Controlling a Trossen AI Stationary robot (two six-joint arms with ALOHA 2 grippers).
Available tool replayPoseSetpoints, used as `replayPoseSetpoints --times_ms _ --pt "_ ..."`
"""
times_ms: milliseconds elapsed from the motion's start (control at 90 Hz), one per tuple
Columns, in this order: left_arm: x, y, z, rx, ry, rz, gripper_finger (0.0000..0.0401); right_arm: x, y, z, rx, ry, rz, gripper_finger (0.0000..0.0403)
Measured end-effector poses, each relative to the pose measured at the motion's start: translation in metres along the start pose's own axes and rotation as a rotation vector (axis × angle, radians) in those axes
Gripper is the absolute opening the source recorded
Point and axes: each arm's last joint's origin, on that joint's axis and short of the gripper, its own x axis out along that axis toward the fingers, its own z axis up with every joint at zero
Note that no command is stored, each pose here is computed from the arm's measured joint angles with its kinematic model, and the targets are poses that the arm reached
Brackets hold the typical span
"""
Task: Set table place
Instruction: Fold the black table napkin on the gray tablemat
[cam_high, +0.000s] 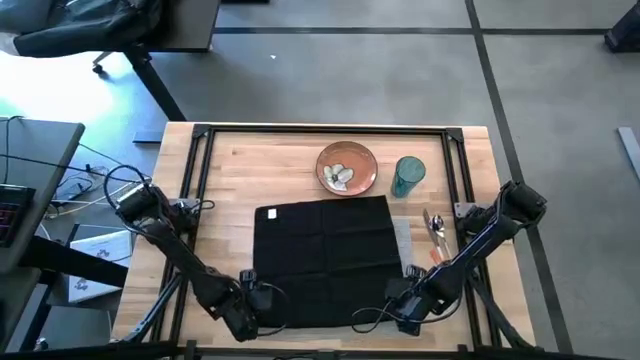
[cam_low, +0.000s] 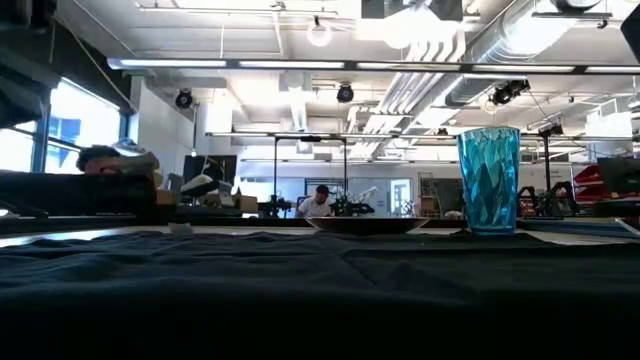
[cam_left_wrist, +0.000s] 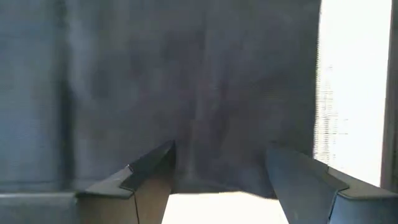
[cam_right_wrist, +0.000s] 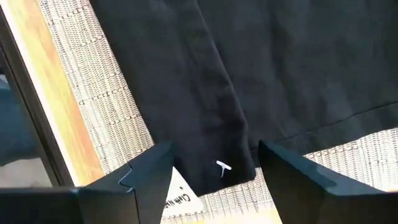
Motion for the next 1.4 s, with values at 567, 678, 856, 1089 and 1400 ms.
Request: replayPoseSetpoints --times_ms 567,678,856,1089,1400 --pt "-0.002 0.002 -0.001 0.032 -0.018 0.034 0.0118 0.000 0.000 0.000 -0.011 -0.006 -0.004 0.0220" --pt "-0.002 0.002 -0.001 0.042 -0.016 0.037 0.0091 0.000 0.001 0.000 -0.020 0.007 0.008 0.0217" --pt "-0.002 0.002 -0.001 0.050 -0.016 0.039 0.0048 0.000 0.004 0.001 -0.049 0.006 0.055 0.0200" --pt "-0.002 0.000 -0.001 0.072 -0.044 0.044 0.0031 0.000 0.005 0.001 -0.088 0.004 0.061 0.0190" --pt "-0.002 0.001 -0.001 0.097 -0.043 0.047 0.0003 0.000 0.002 0.000 -0.169 -0.008 0.023 0.0135"
